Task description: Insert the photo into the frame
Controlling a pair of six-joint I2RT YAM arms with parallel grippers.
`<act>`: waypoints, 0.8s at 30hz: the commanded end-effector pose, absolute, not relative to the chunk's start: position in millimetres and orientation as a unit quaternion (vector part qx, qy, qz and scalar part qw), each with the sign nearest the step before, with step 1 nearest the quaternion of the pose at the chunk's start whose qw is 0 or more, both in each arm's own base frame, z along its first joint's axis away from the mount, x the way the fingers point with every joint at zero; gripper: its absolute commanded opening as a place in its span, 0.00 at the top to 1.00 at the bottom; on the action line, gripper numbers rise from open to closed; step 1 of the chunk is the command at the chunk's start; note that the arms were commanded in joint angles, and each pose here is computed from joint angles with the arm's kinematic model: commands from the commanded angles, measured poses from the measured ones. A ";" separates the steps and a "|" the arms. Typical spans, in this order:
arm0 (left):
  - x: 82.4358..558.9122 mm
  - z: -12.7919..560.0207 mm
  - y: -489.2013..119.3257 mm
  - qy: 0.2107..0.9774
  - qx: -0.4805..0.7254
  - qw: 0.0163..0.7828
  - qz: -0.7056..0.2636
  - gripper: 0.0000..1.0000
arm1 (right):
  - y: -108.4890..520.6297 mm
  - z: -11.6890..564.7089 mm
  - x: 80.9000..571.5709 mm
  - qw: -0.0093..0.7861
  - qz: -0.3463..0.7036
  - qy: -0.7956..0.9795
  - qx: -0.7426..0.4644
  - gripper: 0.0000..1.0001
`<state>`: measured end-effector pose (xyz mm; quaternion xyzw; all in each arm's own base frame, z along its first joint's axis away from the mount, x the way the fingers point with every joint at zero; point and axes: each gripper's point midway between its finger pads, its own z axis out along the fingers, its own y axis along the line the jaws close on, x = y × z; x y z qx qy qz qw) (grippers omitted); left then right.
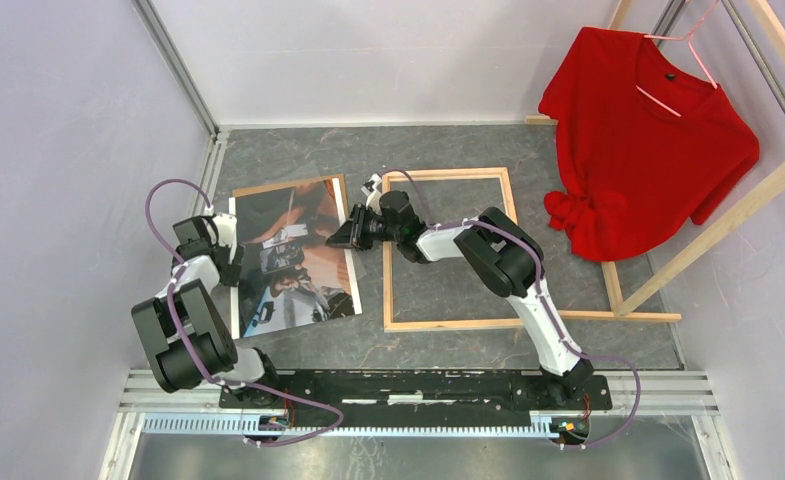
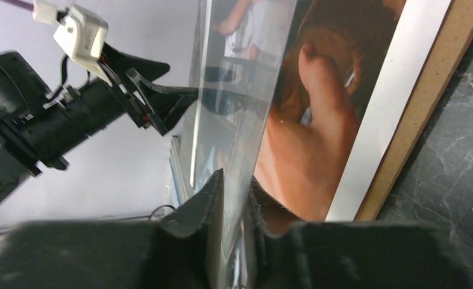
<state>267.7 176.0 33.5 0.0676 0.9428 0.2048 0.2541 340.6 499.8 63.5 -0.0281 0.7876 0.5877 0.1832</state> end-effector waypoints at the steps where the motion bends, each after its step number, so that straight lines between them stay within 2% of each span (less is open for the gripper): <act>1: 261.9 25.6 169.0 0.952 0.089 0.227 0.183 0.04 | 494.7 103.0 333.7 0.205 0.602 0.767 -0.081 0.84; 4: 267.4 39.1 169.7 0.951 0.085 0.234 0.180 0.03 | 468.3 118.1 335.6 0.232 0.592 0.768 -0.070 1.00; 14: 305.4 122.3 148.1 0.931 0.112 0.295 0.181 0.00 | 340.9 136.4 312.5 0.271 0.534 0.800 -0.044 1.00; 19: 338.7 143.0 68.0 0.916 0.171 0.333 0.142 0.00 | 260.2 131.4 299.1 0.307 0.461 0.833 -0.021 1.00; 24: 370.8 139.7 -44.4 0.914 0.211 0.345 0.030 0.00 | 183.3 159.1 298.7 0.387 0.382 0.839 0.026 1.00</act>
